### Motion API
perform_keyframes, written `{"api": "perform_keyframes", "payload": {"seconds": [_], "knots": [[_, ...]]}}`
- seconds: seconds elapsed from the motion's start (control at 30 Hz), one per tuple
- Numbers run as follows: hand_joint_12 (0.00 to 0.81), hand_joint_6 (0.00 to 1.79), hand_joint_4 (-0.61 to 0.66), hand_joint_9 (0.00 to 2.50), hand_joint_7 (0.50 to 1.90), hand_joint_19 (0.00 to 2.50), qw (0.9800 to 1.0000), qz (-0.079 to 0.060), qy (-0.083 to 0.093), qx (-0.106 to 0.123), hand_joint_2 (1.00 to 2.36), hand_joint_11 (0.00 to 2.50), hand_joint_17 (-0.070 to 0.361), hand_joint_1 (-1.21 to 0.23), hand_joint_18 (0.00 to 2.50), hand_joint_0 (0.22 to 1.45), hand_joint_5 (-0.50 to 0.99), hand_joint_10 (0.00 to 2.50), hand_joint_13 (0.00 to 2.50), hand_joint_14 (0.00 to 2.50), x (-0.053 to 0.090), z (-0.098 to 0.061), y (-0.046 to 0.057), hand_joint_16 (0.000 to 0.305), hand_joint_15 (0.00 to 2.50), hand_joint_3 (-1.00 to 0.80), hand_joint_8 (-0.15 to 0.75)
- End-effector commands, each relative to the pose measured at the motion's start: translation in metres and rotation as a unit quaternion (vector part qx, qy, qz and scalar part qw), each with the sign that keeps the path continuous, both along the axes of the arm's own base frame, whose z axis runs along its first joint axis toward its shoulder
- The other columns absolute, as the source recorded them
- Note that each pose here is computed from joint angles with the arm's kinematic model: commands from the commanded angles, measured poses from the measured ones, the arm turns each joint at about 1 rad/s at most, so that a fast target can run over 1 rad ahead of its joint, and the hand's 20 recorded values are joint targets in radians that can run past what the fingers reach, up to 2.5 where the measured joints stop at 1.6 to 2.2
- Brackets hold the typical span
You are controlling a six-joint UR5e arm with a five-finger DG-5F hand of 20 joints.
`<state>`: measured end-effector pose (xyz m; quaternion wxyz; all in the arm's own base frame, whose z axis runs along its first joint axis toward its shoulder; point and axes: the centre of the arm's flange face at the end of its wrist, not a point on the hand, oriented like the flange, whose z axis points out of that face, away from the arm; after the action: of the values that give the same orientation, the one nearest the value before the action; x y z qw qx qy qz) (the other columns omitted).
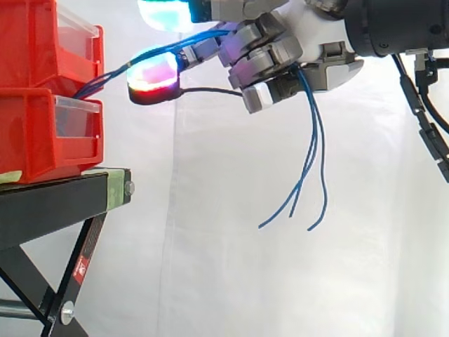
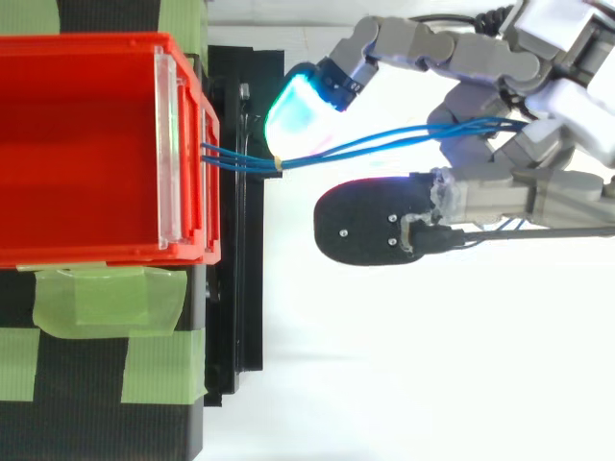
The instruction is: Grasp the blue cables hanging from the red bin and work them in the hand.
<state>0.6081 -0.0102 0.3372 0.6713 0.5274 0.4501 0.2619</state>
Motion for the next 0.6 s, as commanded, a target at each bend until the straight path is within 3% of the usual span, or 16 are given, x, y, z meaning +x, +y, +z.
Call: {"api": "perform_keyframes", "payload": {"seconds": [0.0,0.3,0.57], "knots": [[0.533,0.01,0.34,1.81,1.18,0.76,1.0000,0.000,0.003,0.000,1.02,2.50,0.153,-0.62,2.50,0.95,0.29,2.50,1.89,2.50,-0.0009,-0.0009,0.0009,0.203,1.40,-0.64,0.455],[0.533,0.01,0.31,1.81,1.15,0.76,1.0000,0.002,0.002,0.007,1.01,2.50,0.153,-0.65,2.50,0.96,0.36,2.50,1.89,2.50,-0.0013,-0.0012,0.0026,0.203,1.40,-0.75,0.455],[0.533,0.02,0.32,1.81,1.15,0.76,1.0000,0.003,-0.002,0.007,1.01,2.50,0.153,-0.67,2.50,0.97,0.39,2.50,1.89,2.50,-0.0004,-0.0001,0.0038,0.203,1.40,-0.71,0.455]]}}
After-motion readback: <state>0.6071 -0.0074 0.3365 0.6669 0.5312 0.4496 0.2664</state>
